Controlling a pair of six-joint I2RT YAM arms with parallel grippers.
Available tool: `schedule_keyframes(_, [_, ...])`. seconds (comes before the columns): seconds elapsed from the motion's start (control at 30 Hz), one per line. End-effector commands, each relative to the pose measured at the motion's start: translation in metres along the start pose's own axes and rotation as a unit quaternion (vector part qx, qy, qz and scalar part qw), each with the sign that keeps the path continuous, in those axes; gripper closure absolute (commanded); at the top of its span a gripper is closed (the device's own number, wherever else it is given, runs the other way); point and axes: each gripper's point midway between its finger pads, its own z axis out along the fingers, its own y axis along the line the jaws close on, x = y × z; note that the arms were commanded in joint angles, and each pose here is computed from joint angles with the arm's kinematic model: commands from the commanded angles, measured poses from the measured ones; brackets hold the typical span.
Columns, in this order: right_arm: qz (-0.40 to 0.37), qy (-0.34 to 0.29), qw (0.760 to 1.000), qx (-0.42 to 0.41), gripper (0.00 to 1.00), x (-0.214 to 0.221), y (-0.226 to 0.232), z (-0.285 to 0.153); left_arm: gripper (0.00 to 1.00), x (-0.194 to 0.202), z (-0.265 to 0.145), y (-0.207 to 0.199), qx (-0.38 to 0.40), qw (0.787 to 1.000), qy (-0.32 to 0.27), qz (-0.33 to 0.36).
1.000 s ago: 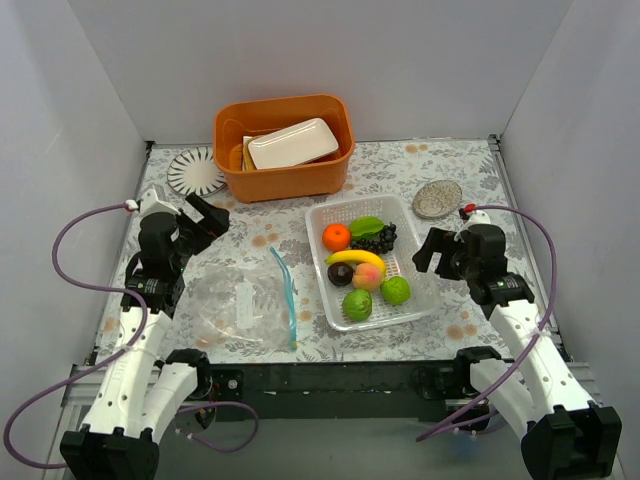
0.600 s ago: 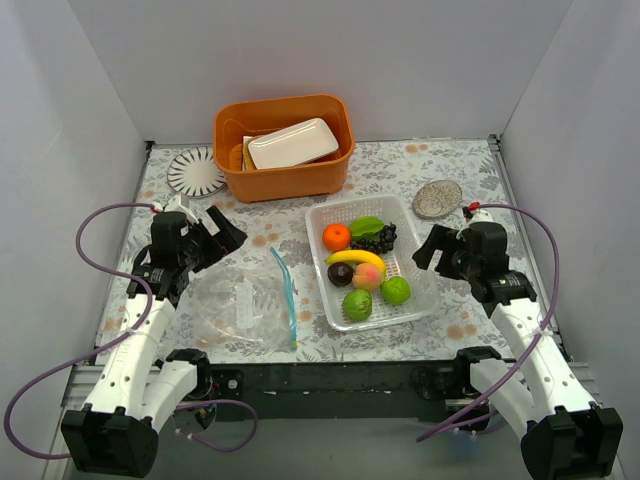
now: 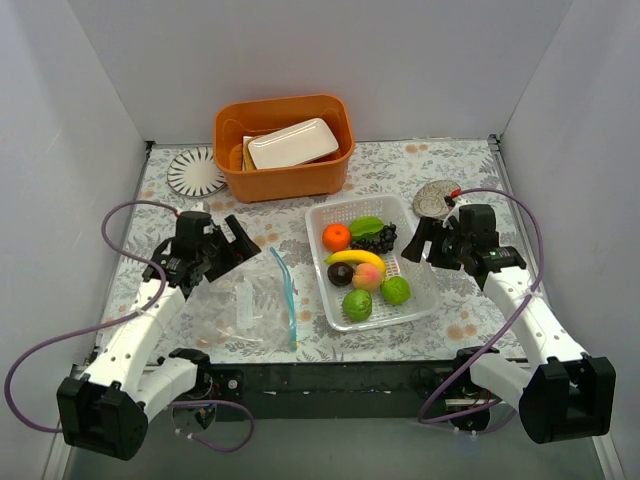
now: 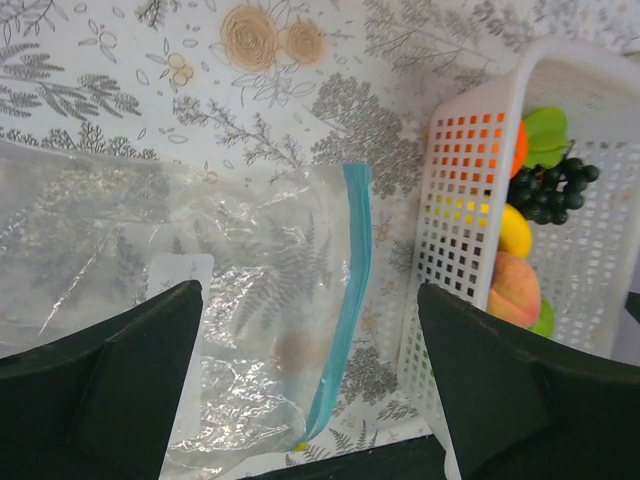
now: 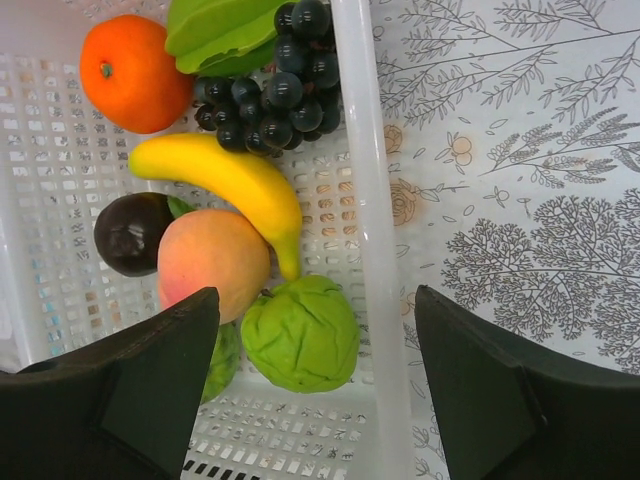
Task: Place the food in the zip-top bag and seal the zipper
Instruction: Open the zipper of the food storage bag at the center of the board.
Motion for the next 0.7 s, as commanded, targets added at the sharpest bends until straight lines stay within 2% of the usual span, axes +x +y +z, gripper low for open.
schedule_keyframes(0.0, [-0.025,-0.009,0.999,-0.047,0.16,-0.014,0.022,-0.006,0.14,0.013,0.007,-0.012,-0.029,0.999,0.015,0.010])
schedule_keyframes(0.17, [-0.038,-0.005,0.997,-0.060,0.16,-0.014,0.029,-0.013,0.15,0.051,0.017,-0.021,-0.058,0.997,0.037,0.035])
schedule_keyframes(0.27, [-0.043,-0.005,0.996,-0.073,0.16,-0.013,0.035,-0.018,0.21,0.077,0.019,-0.020,-0.070,0.995,0.058,0.036])
schedule_keyframes(0.37, [-0.043,-0.001,0.996,-0.078,0.17,-0.012,0.038,-0.021,0.30,0.090,0.022,-0.015,-0.086,0.994,0.062,0.032])
schedule_keyframes(0.67, [-0.054,-0.014,0.995,-0.079,0.19,-0.026,0.046,-0.031,0.38,0.106,0.034,-0.015,-0.119,0.989,0.070,0.051])
